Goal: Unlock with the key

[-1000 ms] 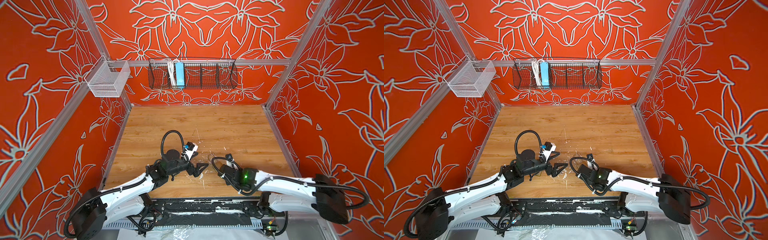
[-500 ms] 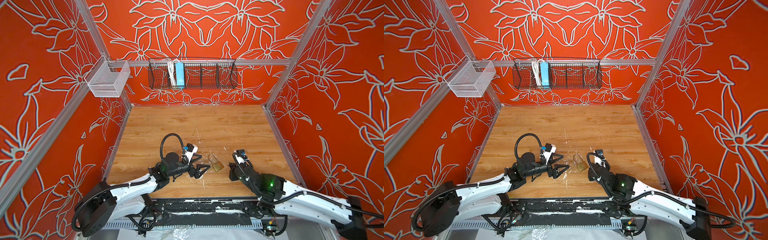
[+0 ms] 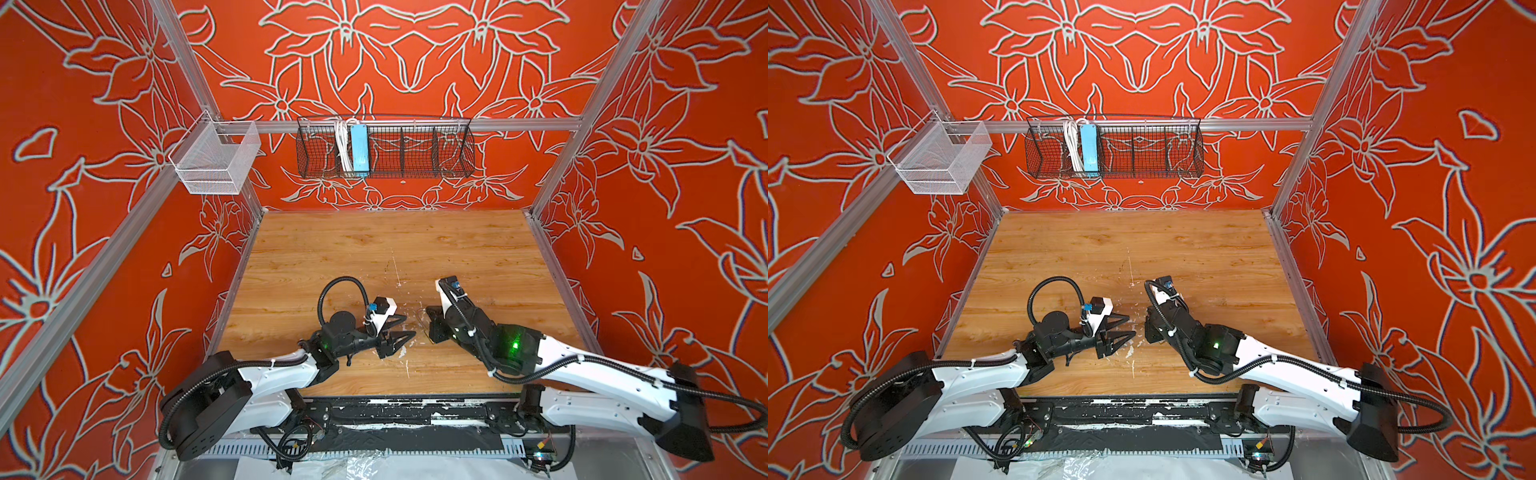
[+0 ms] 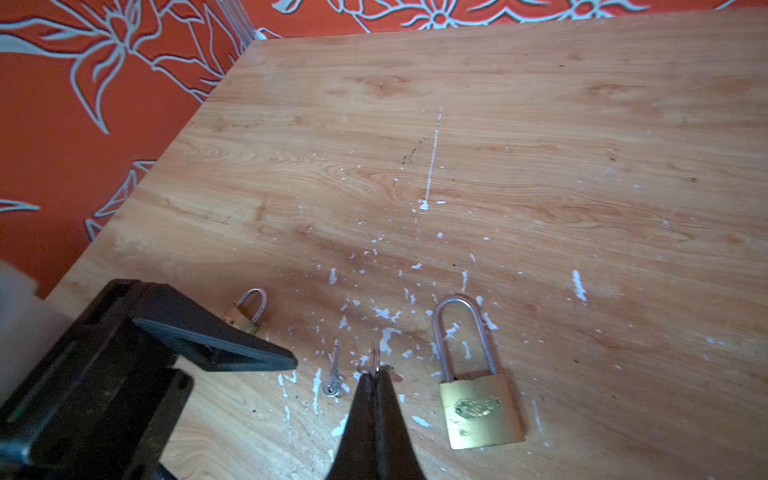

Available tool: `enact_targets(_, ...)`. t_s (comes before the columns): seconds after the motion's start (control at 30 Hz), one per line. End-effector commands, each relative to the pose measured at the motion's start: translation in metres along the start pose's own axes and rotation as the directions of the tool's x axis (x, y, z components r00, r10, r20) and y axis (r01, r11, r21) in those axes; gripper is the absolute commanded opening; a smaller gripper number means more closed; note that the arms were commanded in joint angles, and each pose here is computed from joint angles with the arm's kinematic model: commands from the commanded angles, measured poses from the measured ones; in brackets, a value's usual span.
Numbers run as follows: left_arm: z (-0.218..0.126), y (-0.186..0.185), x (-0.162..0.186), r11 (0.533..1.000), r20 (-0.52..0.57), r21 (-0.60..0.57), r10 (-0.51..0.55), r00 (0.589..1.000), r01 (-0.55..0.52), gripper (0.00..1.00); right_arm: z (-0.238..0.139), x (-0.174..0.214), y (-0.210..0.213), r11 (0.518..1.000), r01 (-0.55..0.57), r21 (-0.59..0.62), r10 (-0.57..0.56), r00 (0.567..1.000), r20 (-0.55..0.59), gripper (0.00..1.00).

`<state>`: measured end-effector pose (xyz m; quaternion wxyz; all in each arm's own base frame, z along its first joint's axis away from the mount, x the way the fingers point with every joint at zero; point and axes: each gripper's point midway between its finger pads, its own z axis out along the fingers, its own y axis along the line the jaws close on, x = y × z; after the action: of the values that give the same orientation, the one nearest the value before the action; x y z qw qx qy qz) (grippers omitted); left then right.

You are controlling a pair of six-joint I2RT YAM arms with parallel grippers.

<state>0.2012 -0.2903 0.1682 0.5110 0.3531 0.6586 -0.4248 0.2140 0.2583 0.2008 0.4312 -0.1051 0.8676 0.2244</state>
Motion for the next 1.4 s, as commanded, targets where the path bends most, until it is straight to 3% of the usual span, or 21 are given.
enact_targets(0.0, -0.003, 0.000, -0.001, 0.984, 0.043, -0.015, 0.178, 0.983, -0.178, 0.50, 0.006, -0.002, 0.024, 0.994, -0.014, -0.108, 0.012, 1.000, -0.016, 0.00)
enact_targets(0.27, 0.000, 0.008, 0.006, 0.974, 0.032, -0.046, 0.226, 0.974, -0.224, 0.40, 0.015, 0.008, 0.043, 0.980, -0.031, -0.195, 0.020, 0.998, -0.058, 0.00)
enact_targets(0.73, -0.006, 0.039, 0.004, 0.946, -0.002, -0.227, 0.236, 0.972, -0.230, 0.38, 0.013, 0.015, 0.041, 0.981, -0.035, -0.193, 0.018, 0.996, -0.089, 0.00)
enact_targets(1.03, 0.001, 0.017, 0.010, 0.965, 0.004, -0.090, 0.247, 0.969, -0.246, 0.35, 0.011, 0.008, 0.052, 0.972, -0.043, -0.233, 0.025, 0.997, -0.078, 0.00)
enact_targets(1.17, 0.002, 0.018, 0.011, 0.965, -0.001, -0.089, 0.248, 0.969, -0.247, 0.29, 0.009, 0.004, 0.054, 0.969, -0.047, -0.245, 0.030, 0.997, -0.072, 0.00)
enact_targets(1.37, 0.003, 0.021, 0.010, 0.963, -0.004, -0.104, 0.248, 0.969, -0.247, 0.27, 0.008, 0.006, 0.055, 0.965, -0.061, -0.256, 0.043, 0.996, -0.074, 0.00)
